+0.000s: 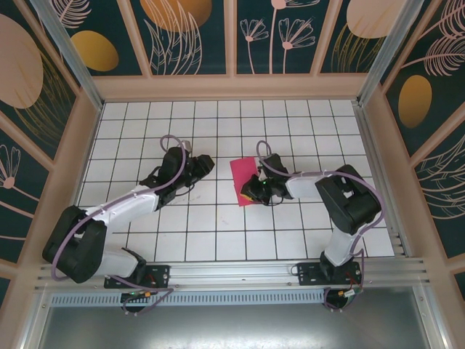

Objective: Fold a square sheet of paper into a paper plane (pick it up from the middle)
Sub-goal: Turn over the paper at the center of the table.

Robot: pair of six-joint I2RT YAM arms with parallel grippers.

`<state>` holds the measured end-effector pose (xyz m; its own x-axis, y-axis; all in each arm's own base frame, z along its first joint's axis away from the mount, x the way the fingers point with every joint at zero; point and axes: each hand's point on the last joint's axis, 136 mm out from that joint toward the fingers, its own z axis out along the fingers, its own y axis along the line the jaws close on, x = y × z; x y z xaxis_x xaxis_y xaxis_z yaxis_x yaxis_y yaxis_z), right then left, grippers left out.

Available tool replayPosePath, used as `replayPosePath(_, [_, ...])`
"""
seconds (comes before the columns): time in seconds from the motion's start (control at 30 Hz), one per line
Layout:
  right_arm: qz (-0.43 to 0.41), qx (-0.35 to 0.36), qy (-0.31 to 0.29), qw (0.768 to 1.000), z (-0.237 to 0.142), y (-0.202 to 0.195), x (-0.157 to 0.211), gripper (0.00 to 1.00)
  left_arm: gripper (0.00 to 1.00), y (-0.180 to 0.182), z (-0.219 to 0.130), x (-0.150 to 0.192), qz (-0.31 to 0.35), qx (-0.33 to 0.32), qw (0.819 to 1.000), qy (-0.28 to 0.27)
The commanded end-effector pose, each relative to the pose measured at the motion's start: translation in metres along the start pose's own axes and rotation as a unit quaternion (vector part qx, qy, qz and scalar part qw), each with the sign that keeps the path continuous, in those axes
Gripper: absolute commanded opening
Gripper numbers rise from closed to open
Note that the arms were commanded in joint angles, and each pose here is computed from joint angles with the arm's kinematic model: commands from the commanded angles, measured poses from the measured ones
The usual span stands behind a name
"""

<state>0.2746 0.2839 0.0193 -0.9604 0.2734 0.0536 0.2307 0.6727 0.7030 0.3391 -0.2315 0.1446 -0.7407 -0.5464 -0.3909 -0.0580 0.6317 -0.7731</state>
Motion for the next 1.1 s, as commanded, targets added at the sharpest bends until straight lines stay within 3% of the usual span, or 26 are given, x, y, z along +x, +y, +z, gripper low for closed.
replayPosePath(0.0, [-0.028, -0.009, -0.038, 0.999, -0.017, 0.019, -0.005, 0.16, 0.37, -0.022, 0.004, -0.005, 0.013, 0.037, 0.999, 0.007])
replayPosePath(0.2, [-0.044, 0.023, -0.125, 0.991, -0.059, 0.015, -0.033, 0.18, 0.37, -0.041, 0.022, 0.004, 0.028, 0.055, 0.997, 0.043])
replayPosePath(0.43, [0.008, 0.013, -0.164, 0.986, -0.088, -0.022, -0.045, 0.23, 0.37, -0.059, 0.051, 0.024, 0.052, 0.06, 0.992, 0.095])
replayPosePath(0.6, [0.025, 0.004, -0.165, 0.986, -0.096, -0.041, -0.046, 0.26, 0.35, -0.076, 0.069, 0.031, 0.061, 0.065, 0.989, 0.115])
replayPosePath(1.07, [-0.027, -0.006, -0.105, 0.994, -0.082, -0.044, -0.038, 0.33, 0.34, -0.055, 0.123, 0.041, 0.059, 0.016, 0.989, 0.137])
